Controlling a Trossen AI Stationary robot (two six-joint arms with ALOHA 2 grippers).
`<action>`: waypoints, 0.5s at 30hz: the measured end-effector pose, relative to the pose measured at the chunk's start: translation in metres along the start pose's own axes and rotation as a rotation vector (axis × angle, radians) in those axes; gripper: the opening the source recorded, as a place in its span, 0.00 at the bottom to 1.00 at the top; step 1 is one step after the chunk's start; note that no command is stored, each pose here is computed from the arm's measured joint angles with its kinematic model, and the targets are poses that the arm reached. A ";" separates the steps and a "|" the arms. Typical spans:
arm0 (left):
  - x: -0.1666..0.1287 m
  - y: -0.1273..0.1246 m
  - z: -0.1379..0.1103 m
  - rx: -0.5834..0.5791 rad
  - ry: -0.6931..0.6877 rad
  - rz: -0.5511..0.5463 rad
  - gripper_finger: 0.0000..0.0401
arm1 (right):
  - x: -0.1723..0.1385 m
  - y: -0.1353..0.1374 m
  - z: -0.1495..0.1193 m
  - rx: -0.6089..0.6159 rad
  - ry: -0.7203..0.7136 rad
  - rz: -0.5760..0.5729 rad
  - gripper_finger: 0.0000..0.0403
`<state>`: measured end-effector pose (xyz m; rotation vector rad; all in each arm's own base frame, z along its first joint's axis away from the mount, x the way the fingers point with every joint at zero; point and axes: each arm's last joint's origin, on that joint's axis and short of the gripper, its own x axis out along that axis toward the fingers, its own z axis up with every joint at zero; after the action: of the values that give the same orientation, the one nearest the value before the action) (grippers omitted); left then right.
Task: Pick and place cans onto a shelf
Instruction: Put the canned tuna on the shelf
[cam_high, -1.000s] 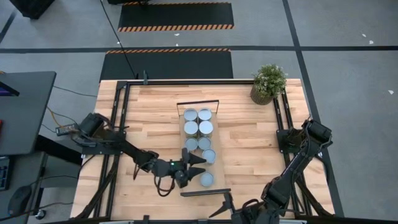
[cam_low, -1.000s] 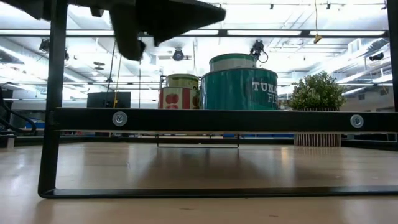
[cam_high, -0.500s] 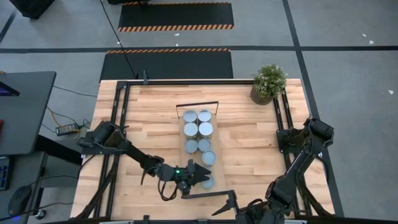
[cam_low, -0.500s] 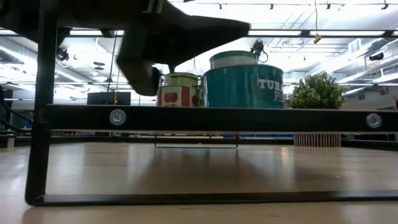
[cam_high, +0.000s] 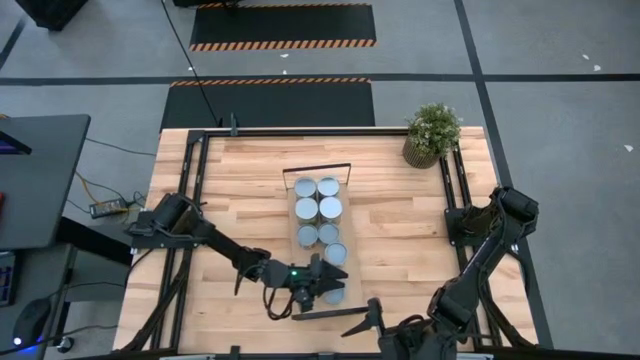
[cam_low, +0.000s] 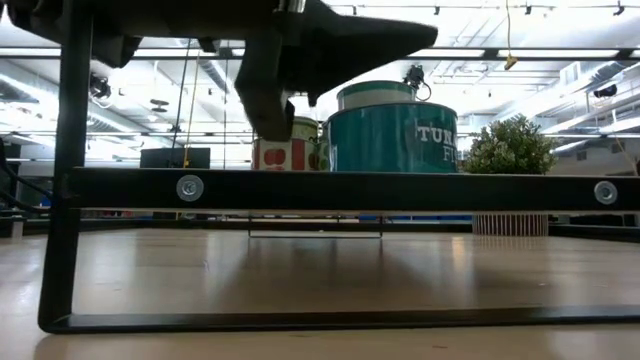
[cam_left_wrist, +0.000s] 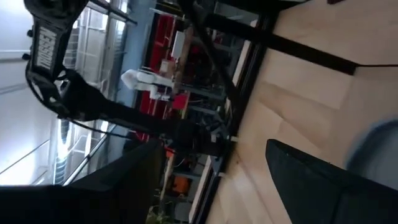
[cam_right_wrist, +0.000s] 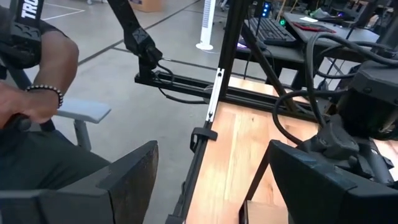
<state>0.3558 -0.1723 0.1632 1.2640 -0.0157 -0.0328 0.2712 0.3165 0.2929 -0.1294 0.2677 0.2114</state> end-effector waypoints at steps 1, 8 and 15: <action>0.001 0.001 0.000 -0.002 0.000 0.003 0.73 | 0.000 0.000 0.000 0.000 0.000 -0.001 0.77; 0.008 0.007 -0.006 -0.034 0.011 0.020 0.73 | 0.000 0.000 0.000 0.001 -0.002 -0.003 0.77; 0.015 -0.013 -0.008 0.017 0.021 -0.006 0.73 | 0.001 -0.001 0.000 0.002 -0.002 -0.006 0.77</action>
<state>0.3708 -0.1690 0.1485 1.2817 0.0060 -0.0240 0.2724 0.3154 0.2932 -0.1277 0.2656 0.2056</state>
